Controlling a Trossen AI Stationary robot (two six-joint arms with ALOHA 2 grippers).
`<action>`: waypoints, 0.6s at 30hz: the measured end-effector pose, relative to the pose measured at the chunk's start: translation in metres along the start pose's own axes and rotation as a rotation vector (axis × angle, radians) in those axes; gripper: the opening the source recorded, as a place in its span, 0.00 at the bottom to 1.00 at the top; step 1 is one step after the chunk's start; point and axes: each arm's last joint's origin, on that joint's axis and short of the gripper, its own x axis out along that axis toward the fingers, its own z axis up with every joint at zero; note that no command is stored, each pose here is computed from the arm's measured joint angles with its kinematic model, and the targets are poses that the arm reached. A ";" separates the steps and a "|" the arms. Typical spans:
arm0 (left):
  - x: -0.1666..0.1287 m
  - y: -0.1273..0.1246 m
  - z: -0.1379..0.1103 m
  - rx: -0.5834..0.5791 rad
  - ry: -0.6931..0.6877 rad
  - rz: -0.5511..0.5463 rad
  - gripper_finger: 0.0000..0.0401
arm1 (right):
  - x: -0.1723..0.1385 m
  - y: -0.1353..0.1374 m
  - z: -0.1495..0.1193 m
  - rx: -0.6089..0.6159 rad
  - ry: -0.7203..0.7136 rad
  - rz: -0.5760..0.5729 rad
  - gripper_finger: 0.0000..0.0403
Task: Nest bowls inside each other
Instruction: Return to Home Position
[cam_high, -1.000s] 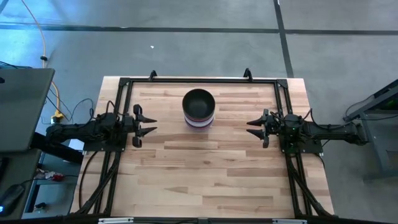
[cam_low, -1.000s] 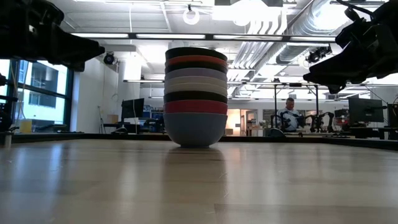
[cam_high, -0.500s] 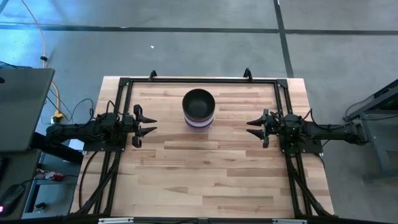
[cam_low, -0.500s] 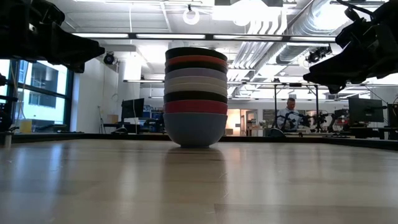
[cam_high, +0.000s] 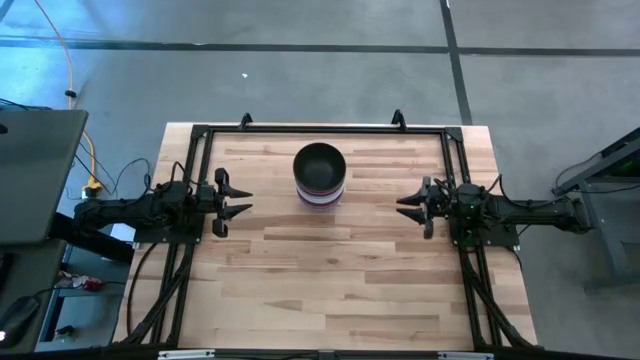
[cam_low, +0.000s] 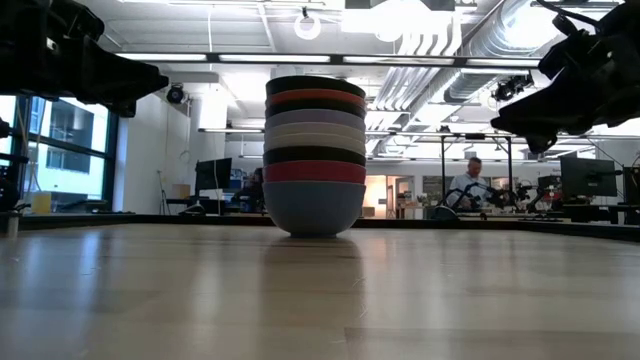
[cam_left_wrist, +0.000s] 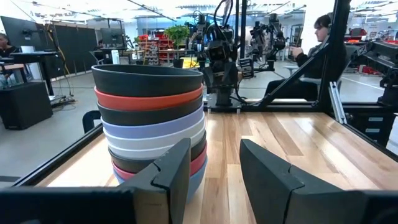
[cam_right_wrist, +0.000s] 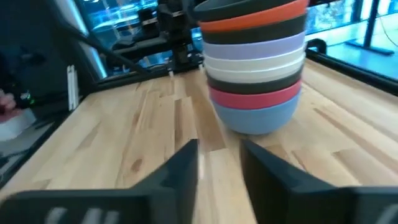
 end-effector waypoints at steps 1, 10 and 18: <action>0.000 0.000 0.000 0.000 0.000 0.000 0.32 | 0.000 0.000 0.000 -0.014 0.003 0.009 0.24; 0.000 0.000 0.000 0.000 0.000 0.000 0.32 | 0.000 0.000 0.000 -0.153 0.002 0.011 0.08; 0.000 0.000 0.000 0.000 0.000 0.000 0.32 | 0.000 0.000 0.000 -0.153 0.003 0.011 0.16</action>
